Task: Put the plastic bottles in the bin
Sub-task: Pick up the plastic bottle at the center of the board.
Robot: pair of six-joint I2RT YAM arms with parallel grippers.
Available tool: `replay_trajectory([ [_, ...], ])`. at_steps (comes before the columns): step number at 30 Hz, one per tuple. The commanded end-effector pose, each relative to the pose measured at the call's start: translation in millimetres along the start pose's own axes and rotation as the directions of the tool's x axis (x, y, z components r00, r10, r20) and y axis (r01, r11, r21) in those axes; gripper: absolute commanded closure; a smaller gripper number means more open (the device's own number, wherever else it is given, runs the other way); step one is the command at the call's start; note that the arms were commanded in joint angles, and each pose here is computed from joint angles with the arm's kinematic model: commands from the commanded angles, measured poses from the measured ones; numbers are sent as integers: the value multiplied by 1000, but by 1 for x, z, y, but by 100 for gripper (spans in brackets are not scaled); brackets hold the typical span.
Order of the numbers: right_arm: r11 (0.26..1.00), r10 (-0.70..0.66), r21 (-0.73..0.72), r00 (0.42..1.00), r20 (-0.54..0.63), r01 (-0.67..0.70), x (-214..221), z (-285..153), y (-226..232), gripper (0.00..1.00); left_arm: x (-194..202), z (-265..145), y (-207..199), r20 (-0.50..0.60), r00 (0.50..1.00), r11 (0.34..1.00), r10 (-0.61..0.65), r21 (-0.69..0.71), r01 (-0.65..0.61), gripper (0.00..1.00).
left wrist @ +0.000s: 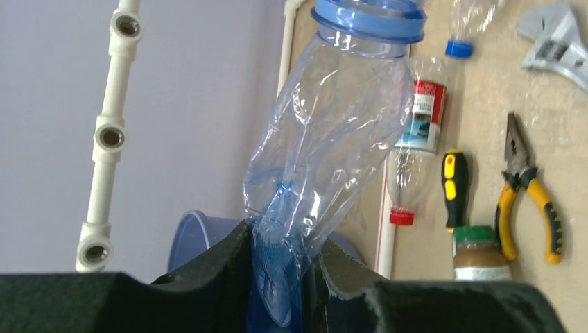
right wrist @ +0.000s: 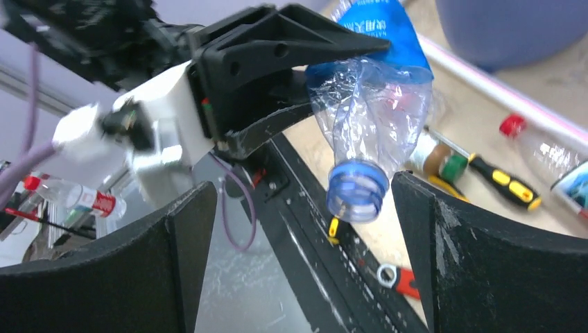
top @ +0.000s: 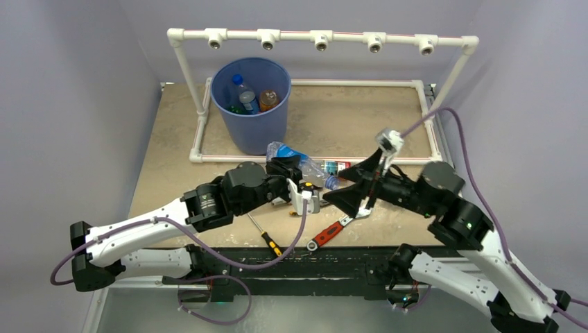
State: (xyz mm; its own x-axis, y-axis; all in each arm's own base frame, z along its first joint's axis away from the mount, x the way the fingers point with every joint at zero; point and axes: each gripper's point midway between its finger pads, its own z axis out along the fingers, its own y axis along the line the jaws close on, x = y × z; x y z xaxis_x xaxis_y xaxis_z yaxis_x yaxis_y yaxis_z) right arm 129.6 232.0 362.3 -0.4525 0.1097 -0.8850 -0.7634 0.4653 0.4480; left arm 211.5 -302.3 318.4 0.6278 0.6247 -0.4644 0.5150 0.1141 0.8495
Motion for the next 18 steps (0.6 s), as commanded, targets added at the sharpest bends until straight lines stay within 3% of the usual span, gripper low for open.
replay_trajectory([
  [1,996,-20,-78,957,290,45,-48,-32,23,1,-32,-21,34,180,945,950,-272,-108,294,100],
  [3,993,-32,-91,900,435,79,-59,-52,25,1,-46,-32,44,283,873,893,-397,-102,439,100],
  [6,983,37,-164,800,599,77,-63,-80,29,1,-71,-47,53,424,694,762,-582,-13,647,100],
  [9,987,-35,-98,776,629,125,-54,-81,16,1,-101,-53,45,466,517,649,-719,182,739,100],
  [13,965,-139,-91,773,619,246,-47,-69,20,3,-146,-62,26,424,318,508,-848,481,715,100],
  [18,927,-151,-171,750,643,334,-46,-71,40,7,-175,-68,17,355,176,383,-918,680,625,100],
])
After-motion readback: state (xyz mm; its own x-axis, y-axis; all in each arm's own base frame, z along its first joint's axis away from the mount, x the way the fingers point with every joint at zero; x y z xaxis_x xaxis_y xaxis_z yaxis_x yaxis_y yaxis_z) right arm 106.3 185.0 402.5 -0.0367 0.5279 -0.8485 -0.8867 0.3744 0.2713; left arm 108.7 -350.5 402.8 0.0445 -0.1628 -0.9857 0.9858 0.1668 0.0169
